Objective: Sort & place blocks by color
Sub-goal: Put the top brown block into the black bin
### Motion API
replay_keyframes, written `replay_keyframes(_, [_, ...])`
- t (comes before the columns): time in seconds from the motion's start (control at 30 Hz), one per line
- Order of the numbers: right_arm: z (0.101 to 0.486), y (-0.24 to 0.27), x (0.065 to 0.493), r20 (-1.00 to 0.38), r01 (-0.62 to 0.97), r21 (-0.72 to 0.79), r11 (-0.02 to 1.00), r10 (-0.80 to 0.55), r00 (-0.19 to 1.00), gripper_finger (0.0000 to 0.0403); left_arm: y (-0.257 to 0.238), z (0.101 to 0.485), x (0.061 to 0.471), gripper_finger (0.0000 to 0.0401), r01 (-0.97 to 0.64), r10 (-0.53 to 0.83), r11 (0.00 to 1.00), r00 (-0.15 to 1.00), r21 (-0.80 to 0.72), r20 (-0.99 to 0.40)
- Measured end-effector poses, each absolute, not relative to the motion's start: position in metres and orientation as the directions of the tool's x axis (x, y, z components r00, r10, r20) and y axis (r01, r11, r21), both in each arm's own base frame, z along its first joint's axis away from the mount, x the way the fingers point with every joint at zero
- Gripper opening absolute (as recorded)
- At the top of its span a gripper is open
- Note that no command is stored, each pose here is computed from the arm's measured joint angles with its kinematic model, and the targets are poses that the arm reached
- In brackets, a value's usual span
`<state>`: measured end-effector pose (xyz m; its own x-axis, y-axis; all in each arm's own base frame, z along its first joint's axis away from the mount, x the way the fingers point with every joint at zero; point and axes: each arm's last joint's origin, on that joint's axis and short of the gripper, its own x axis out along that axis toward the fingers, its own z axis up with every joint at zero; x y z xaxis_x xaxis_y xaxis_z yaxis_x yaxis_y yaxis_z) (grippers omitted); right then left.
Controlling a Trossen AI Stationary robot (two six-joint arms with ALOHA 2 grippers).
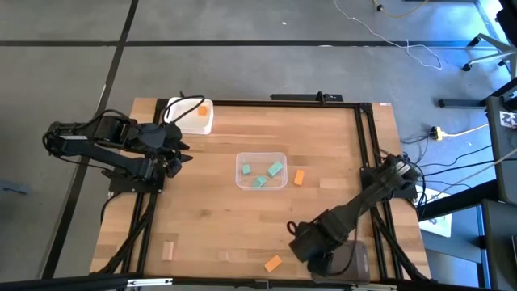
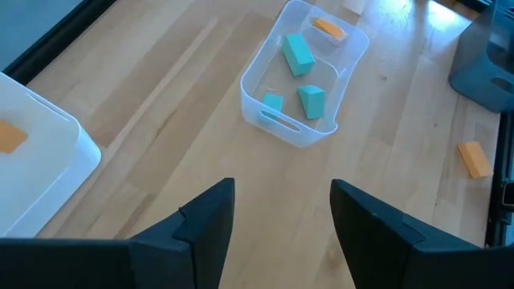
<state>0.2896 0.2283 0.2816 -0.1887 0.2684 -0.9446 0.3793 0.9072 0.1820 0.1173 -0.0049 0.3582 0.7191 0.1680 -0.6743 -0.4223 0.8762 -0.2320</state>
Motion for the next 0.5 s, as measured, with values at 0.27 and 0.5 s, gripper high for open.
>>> replay_keyframes(0.27, [0.249,0.239,0.301,-0.940,0.299,0.148,0.943,0.228,-0.255,0.0134,-0.005,0.358,0.117,0.0198,-0.412,0.151,0.879,0.720,-0.242,-0.677])
replay_keyframes(0.5, [0.230,0.245,0.309,-0.939,0.237,0.149,0.960,0.212,-0.270,0.0135,-0.006,0.358,0.117,0.0198,-0.392,0.119,0.882,0.722,-0.261,-0.681])
